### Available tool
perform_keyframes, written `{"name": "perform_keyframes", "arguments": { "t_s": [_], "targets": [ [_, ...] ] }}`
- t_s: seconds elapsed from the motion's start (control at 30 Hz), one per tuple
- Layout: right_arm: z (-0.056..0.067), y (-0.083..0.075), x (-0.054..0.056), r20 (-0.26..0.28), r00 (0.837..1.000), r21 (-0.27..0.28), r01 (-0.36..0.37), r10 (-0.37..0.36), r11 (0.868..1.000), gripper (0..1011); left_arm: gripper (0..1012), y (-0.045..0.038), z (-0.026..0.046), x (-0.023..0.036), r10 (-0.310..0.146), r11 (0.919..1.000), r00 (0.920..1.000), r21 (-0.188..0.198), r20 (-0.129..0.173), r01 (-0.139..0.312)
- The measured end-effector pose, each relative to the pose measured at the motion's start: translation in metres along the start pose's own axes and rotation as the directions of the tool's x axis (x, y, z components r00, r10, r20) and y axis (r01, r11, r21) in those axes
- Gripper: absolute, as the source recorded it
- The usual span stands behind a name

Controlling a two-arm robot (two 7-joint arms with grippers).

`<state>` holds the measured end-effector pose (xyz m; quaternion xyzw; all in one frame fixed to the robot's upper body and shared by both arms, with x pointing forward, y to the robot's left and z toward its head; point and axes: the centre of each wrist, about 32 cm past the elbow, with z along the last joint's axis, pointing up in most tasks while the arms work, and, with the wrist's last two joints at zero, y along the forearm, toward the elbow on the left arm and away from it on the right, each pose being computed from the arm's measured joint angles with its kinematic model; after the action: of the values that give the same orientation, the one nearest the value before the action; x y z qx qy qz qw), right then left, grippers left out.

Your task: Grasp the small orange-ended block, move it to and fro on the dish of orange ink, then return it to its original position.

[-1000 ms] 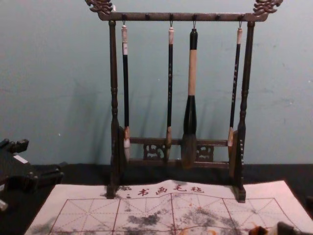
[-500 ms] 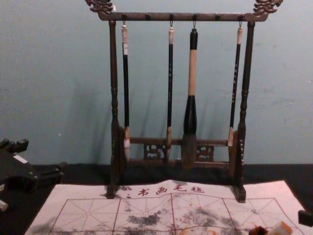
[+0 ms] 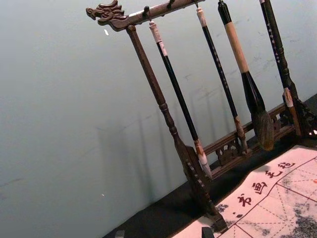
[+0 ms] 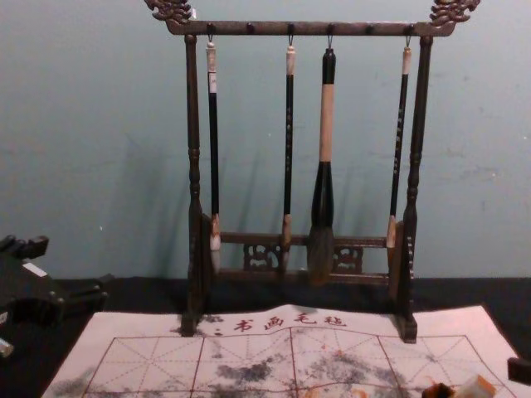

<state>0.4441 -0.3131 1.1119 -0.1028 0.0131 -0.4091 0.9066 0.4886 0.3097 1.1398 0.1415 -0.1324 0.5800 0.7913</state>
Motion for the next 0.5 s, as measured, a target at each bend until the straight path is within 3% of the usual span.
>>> {"name": "perform_keyframes", "arguments": {
  "t_s": [0.5],
  "targets": [
    [0.0003, 0.0000, -0.0003, -0.004, 1.000, 0.002, 0.001, -0.001, 1.000, 1002, 1001, 0.0000, 0.0000, 0.0000, 0.000, 1.0000, 1.0000, 0.000, 0.000, 0.000]
  ]
}}
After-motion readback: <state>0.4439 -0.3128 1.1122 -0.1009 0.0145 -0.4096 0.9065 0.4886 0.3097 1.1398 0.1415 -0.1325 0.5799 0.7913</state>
